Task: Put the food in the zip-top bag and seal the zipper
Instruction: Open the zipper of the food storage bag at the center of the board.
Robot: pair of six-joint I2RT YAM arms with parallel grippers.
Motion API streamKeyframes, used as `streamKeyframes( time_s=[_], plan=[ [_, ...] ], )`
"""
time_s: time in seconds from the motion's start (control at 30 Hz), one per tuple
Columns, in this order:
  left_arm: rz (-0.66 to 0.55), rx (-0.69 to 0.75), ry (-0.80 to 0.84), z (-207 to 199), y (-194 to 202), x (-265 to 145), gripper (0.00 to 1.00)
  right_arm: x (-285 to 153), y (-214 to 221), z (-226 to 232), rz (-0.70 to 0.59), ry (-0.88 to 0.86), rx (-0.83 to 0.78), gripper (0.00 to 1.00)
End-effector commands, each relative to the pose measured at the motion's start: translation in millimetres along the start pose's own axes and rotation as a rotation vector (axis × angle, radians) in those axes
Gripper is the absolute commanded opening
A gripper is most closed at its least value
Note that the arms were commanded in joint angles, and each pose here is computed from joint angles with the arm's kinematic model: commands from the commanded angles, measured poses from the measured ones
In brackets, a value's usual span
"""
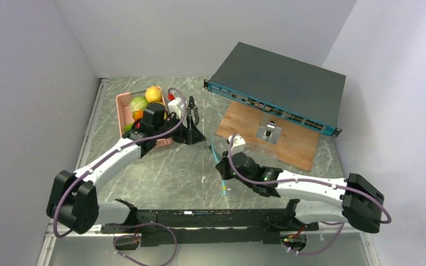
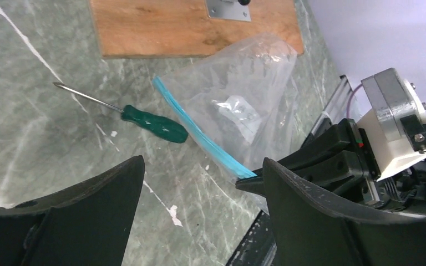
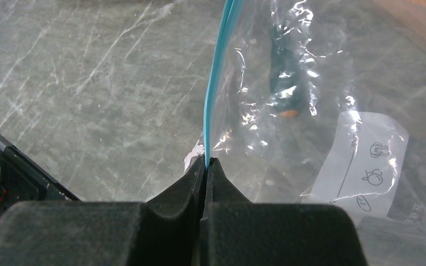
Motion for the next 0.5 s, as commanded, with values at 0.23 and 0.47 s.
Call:
streamKeyframes(
  time_s=[0.23,0.47],
  plan=[
    [0.124,-0.084,0.084,8,13,28,0.81,7,-25,32,-0.076,-0.083,-0.001,0.0],
    [0.168,-0.108,0.097,12,20,34,0.59,11,-24,42,-0.069,-0.108,-0.013,0.0]
  ],
)
Point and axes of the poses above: each gripper's point midway between its finger pads, its own x axis out along the fingers, its own z axis along the line the jaws close on, y = z × x, the point moved 4 cm from there along -x, back along the fingers, and after that the axes turned 2 degrees about x, right-handed, at the moved point
